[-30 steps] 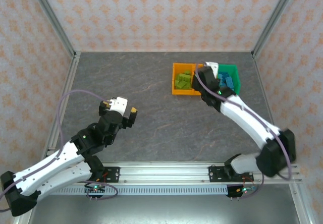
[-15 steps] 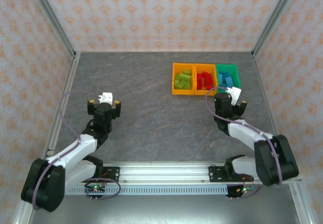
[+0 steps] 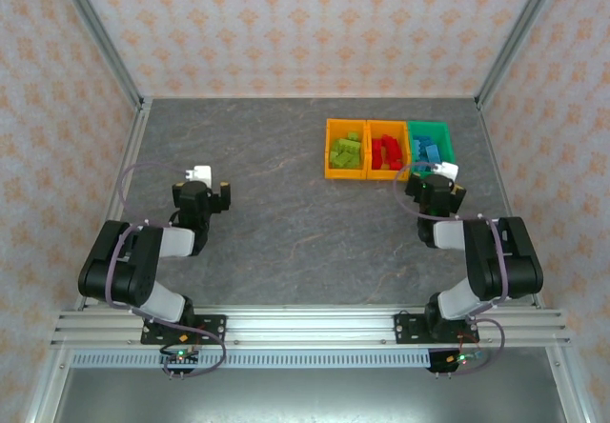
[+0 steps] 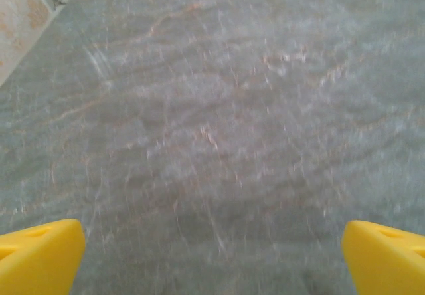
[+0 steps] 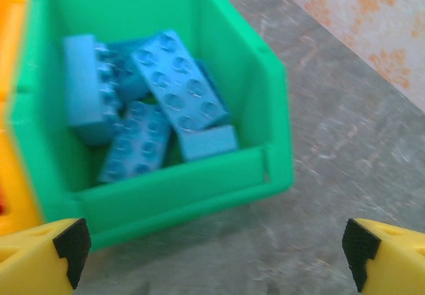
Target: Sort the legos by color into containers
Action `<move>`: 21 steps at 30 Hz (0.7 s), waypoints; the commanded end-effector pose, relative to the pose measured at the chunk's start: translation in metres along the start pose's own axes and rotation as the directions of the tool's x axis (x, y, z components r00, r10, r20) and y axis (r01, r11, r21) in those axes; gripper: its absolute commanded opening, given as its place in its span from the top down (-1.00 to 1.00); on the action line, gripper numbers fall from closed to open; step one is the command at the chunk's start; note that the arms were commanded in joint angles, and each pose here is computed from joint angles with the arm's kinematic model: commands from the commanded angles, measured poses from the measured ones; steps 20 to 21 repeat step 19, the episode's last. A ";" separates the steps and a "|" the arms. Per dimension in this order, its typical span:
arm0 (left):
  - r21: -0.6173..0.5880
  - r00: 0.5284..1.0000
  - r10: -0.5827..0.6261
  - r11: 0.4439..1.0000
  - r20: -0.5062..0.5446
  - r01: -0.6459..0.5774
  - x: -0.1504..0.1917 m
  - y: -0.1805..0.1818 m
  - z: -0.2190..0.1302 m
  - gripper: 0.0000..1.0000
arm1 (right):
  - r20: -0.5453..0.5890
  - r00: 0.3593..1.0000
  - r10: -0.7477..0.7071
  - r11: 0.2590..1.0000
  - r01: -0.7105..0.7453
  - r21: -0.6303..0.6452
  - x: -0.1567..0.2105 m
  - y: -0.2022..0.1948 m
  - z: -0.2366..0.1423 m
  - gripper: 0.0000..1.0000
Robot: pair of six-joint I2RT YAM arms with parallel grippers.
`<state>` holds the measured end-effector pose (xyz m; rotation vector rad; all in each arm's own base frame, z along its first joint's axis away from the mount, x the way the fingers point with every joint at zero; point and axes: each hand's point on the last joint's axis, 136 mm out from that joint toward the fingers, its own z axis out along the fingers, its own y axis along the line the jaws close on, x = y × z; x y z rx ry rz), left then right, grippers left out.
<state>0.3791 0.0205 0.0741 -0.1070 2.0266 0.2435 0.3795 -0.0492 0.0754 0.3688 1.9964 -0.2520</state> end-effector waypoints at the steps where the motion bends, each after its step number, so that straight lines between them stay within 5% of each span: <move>1: -0.009 0.995 -0.065 0.998 0.071 0.066 -0.025 0.004 0.003 -1.00 | 0.064 0.996 0.056 0.997 -0.052 -0.062 -0.017 0.011 -0.003 -0.98; 21: 0.000 0.996 -0.067 0.998 0.055 0.068 -0.023 0.004 0.004 -1.00 | 0.082 0.994 0.073 0.997 -0.071 -0.033 -0.017 0.005 -0.004 -0.98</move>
